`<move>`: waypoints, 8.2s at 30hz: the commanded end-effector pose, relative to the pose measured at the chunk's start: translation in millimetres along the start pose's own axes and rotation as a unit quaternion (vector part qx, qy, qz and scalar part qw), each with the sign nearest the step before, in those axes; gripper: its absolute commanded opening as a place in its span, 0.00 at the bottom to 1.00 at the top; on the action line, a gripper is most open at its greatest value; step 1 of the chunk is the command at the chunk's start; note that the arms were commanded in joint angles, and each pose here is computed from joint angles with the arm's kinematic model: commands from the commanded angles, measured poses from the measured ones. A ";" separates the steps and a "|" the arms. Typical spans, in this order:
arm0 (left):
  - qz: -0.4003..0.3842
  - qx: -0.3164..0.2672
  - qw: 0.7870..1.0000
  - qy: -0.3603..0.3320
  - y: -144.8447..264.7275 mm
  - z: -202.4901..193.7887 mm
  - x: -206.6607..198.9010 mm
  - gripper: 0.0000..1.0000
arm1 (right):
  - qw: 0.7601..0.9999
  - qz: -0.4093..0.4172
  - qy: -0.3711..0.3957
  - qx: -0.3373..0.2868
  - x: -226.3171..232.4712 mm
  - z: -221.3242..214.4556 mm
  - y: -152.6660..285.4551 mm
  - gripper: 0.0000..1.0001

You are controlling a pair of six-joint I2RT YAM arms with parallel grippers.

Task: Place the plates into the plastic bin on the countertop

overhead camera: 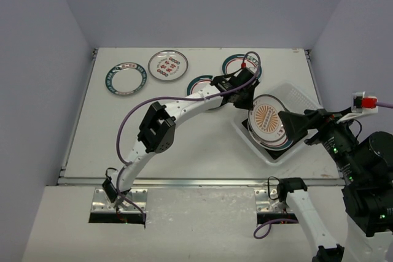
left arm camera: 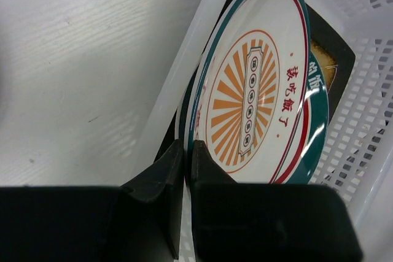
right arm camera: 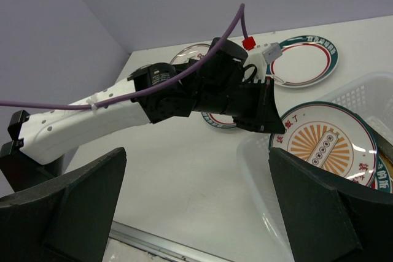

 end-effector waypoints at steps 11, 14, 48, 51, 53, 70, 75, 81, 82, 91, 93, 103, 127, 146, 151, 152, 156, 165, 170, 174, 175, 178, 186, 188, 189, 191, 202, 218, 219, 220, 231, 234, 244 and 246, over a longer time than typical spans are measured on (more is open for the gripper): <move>-0.013 0.009 1.000 0.006 -44.9 -6.4 0.6 0.00 | 1.000 0.011 0.015 -0.018 1.8 3.7 1.7 0.99; -0.022 0.009 1.000 0.012 -49.5 -7.3 -0.9 0.00 | 1.000 0.012 0.017 -0.020 2.1 4.5 2.1 0.99; -0.253 0.060 0.964 0.055 -1.7 -6.9 -28.5 0.00 | 1.000 0.026 0.011 0.001 0.1 -7.6 -9.5 0.99; -0.284 0.066 0.954 0.066 -6.0 -5.6 -35.7 0.00 | 1.000 0.026 0.011 0.002 0.2 -7.9 -9.1 0.99; -0.282 0.070 0.954 0.073 -12.0 -6.5 -35.1 0.00 | 1.000 0.026 0.013 0.002 0.4 -7.5 -8.0 0.99; -0.224 -0.020 0.974 0.036 17.3 22.4 -47.5 1.00 | 0.999 0.036 0.010 0.010 0.1 -13.6 -12.2 0.99; -0.162 -0.090 0.983 0.009 54.6 51.9 -46.5 1.00 | 0.999 0.043 0.007 0.011 1.3 -13.9 -14.5 0.99; -0.100 -0.101 0.989 0.036 59.2 65.9 7.4 1.00 | 0.999 0.044 0.006 0.011 1.5 -14.2 -14.3 0.99; -0.107 -0.095 0.989 0.036 58.5 64.7 10.0 1.00 | 0.999 0.046 0.006 0.010 1.7 -14.2 -14.5 0.99; -0.012 -0.129 0.989 0.070 73.3 49.3 46.7 1.00 | 0.999 0.041 0.011 0.014 -0.7 -16.3 -17.1 0.99; 0.017 -0.180 0.973 0.146 96.4 55.3 93.6 1.00 | 0.999 0.037 0.013 0.018 -2.8 -19.5 -19.0 0.99; 0.044 -0.323 0.873 0.363 148.9 20.5 242.1 1.00 | 0.988 0.138 -0.014 0.064 4.8 -53.0 -42.1 0.99; -0.022 -0.146 0.897 0.418 5.8 4.4 294.0 0.52 | 0.985 0.153 0.001 0.079 2.1 -68.5 -43.9 0.99; -0.114 -0.260 0.908 0.308 137.9 -7.8 237.5 0.00 | 0.965 0.221 -0.059 0.133 0.4 -97.4 -83.4 0.99; -0.222 -0.232 0.913 0.252 179.7 -44.4 201.4 0.00 | 0.951 0.217 -0.124 0.182 -13.2 -120.5 -133.5 0.99; -0.231 -0.225 0.913 0.249 184.1 -52.5 199.6 0.00 | 0.950 0.217 -0.130 0.182 -15.7 -124.2 -141.4 0.99; -0.274 -0.215 0.911 0.222 211.1 -67.6 182.8 0.00 | 0.944 0.216 -0.146 0.204 -23.1 -138.7 -171.2 0.96; -0.330 -0.190 0.906 0.183 239.4 -78.8 147.7 0.00 | 0.925 0.202 -0.130 0.296 -14.6 -199.9 -204.0 0.66; -0.323 -0.181 0.912 0.178 234.3 -76.4 140.4 0.01 | 0.923 0.218 -0.133 0.288 -5.9 -200.7 -199.4 0.00; -0.250 -0.225 0.926 0.170 239.2 -60.3 147.2 0.98 | 0.942 0.151 -0.120 0.275 -19.8 -196.7 -189.8 0.00; -0.175 -0.257 0.931 0.189 241.1 -53.5 160.5 1.00 | 0.947 0.118 -0.123 0.273 -29.8 -193.8 -185.9 0.00; -0.007 -0.347 0.909 0.230 275.6 -40.0 195.4 1.00 | 0.954 0.019 -0.172 0.244 -73.6 -184.0 -170.7 0.00; 0.034 -0.381 0.901 0.203 306.2 -46.4 208.1 1.00 | 0.934 -0.169 -0.285 0.133 -165.6 -163.5 -119.8 0.00; 0.037 -0.355 0.913 0.198 297.2 -51.8 209.9 1.00 | 0.928 -0.188 -0.300 0.118 -173.8 -166.1 -116.1 0.00; 0.038 -0.343 0.918 0.198 292.1 -54.5 211.1 1.00 | 0.924 -0.200 -0.307 0.112 -178.8 -167.7 -114.4 0.00; 0.036 -0.322 0.926 0.196 282.8 -61.5 213.6 1.00 | 0.915 -0.233 -0.312 0.108 -190.5 -171.3 -110.6 0.00; -0.010 -0.250 0.950 0.186 248.4 -80.3 213.6 1.00 | 0.898 -0.284 -0.312 0.127 -202.8 -214.2 -96.7 0.10; -0.030 -0.223 0.954 0.196 240.3 -77.4 207.5 1.00 | 0.881 -0.391 -0.214 0.158 -205.9 -179.0 -74.8 0.90; -0.026 -0.221 0.954 0.202 239.3 -76.3 208.2 1.00 | 0.884 -0.388 -0.205 0.162 -205.8 -176.1 -76.1 0.90; -0.023 -0.220 0.954 0.204 238.3 -75.2 208.5 1.00 | 0.887 -0.381 -0.201 0.168 -205.7 -175.5 -79.1 0.91; 0.018 -0.231 0.941 0.247 227.8 -65.2 217.2 1.00 | 0.897 -0.294 -0.148 0.295 -187.6 -176.3 -117.8 0.99; 0.032 -0.236 0.939 0.248 228.6 -60.1 218.6 1.00 | 0.895 -0.348 -0.119 0.252 -190.8 -160.3 -106.8 0.99; 0.155 -0.323 0.844 0.400 249.3 -45.2 288.6 1.00 | 0.970 -0.035 -0.191 0.143 -117.2 -114.6 -131.7 0.99; 0.167 -0.359 0.799 0.453 262.5 -39.5 322.8 1.00 | 0.957 0.140 -0.229 0.112 -86.1 -113.3 -135.9 0.99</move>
Point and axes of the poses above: each gripper's point midway between its finger pads, its own y axis back along the fingers, its own x axis along the line the jaws close on, z = x × y, the point moved 7 cm from there along y, back along the fingers, and after that the axes turned 7 degrees about y, right-handed, at the moved point
